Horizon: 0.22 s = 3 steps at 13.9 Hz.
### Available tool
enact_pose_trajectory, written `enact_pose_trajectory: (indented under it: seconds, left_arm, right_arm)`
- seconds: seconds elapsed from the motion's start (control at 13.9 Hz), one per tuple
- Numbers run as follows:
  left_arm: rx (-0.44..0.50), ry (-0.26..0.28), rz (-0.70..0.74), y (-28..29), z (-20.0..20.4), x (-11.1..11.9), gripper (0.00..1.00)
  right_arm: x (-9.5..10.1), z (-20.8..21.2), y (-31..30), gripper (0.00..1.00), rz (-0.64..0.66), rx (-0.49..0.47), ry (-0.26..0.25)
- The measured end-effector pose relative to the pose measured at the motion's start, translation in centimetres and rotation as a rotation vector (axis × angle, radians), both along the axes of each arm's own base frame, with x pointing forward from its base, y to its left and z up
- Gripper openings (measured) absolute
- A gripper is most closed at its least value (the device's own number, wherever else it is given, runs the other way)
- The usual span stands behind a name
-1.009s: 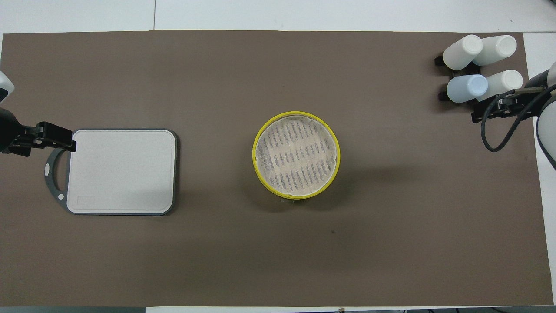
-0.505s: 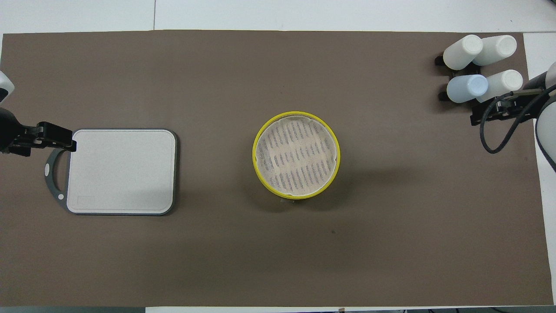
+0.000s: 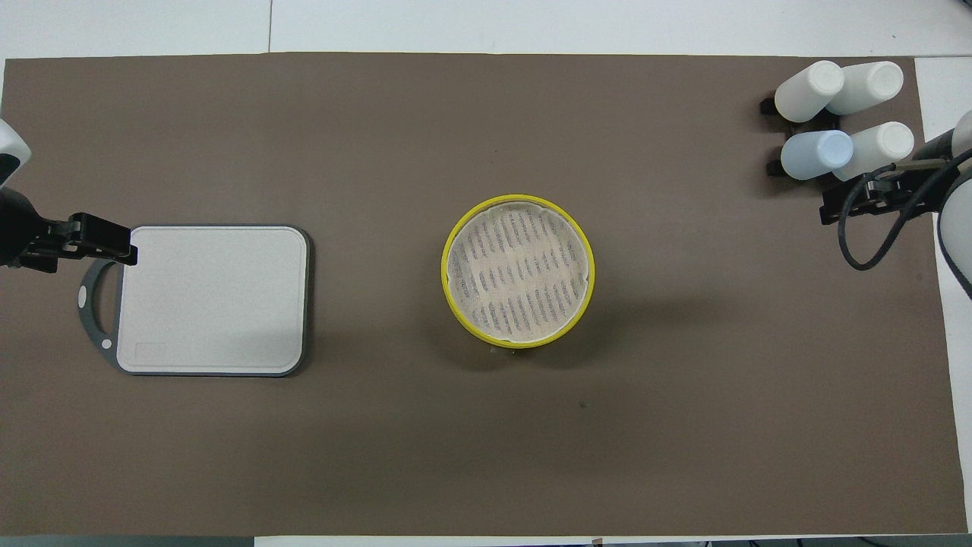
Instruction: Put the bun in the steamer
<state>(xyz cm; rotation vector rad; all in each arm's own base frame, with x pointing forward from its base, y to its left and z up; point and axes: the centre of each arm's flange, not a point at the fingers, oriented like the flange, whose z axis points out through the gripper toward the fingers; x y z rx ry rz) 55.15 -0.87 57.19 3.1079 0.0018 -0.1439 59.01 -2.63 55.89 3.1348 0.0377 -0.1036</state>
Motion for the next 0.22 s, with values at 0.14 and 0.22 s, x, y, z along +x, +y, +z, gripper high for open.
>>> enact_pose_trajectory:
  seconds: [0.14,0.22]
  left_arm:
    - [0.0,0.0,0.0,0.0,0.0,0.0,1.0]
    - [0.0,0.0,0.0,0.0,0.0,0.0,1.0]
  right_arm:
    - [-0.03,0.08,0.0,1.0,0.0,0.0,-0.001]
    - [-0.04,0.1,0.01,1.0,0.0,0.0,-0.002]
